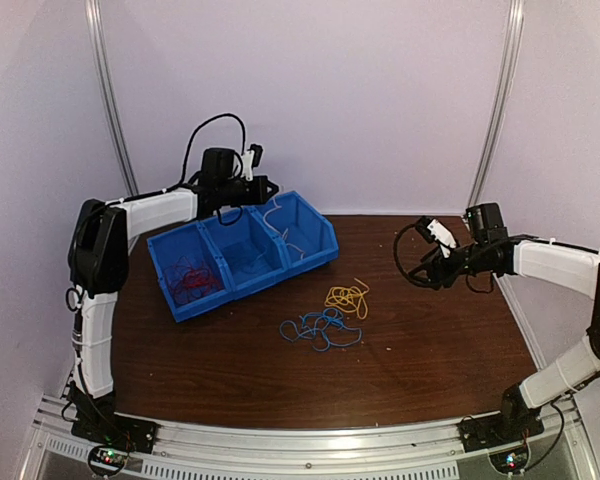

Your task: Untangle the cables

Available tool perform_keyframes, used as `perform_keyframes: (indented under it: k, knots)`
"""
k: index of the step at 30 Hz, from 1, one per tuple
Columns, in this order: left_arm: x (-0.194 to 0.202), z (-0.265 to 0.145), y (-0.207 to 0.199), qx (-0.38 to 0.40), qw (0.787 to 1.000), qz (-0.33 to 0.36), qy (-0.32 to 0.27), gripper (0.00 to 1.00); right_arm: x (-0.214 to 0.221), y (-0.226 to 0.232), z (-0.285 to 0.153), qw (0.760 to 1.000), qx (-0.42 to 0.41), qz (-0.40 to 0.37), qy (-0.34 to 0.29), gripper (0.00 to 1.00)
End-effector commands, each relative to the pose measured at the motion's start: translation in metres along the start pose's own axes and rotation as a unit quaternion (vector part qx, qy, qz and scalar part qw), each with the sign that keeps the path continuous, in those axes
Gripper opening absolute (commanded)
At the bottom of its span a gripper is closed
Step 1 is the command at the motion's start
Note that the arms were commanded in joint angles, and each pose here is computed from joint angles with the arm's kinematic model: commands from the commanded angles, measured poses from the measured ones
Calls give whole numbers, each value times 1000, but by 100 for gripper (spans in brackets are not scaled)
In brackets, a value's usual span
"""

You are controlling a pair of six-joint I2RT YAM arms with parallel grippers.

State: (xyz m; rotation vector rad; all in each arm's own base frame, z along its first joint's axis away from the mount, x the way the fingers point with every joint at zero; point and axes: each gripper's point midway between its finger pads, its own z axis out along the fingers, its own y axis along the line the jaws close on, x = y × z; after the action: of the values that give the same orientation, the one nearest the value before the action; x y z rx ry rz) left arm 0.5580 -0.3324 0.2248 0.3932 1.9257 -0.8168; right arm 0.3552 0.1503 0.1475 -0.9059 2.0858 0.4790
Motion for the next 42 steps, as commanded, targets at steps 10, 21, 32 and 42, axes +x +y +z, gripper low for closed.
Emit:
perform_keyframes:
  k: [10, 21, 32, 42]
  knots:
    - [-9, 6, 7, -25, 1000, -11, 6, 37, 3, 1, -1, 1000, -7, -1, 2, 64]
    - [-49, -58, -50, 31, 999, 28, -12, 44, -5, 6, -7, 1000, -17, -10, -7, 64]
    - [-8, -162, -120, 13, 965, 247, -84, 64, -28, 8, 19, 997, -74, -7, 17, 59]
    - [13, -170, -102, -14, 970, 230, -77, 89, -19, 30, 103, 981, -134, -20, 136, 58]
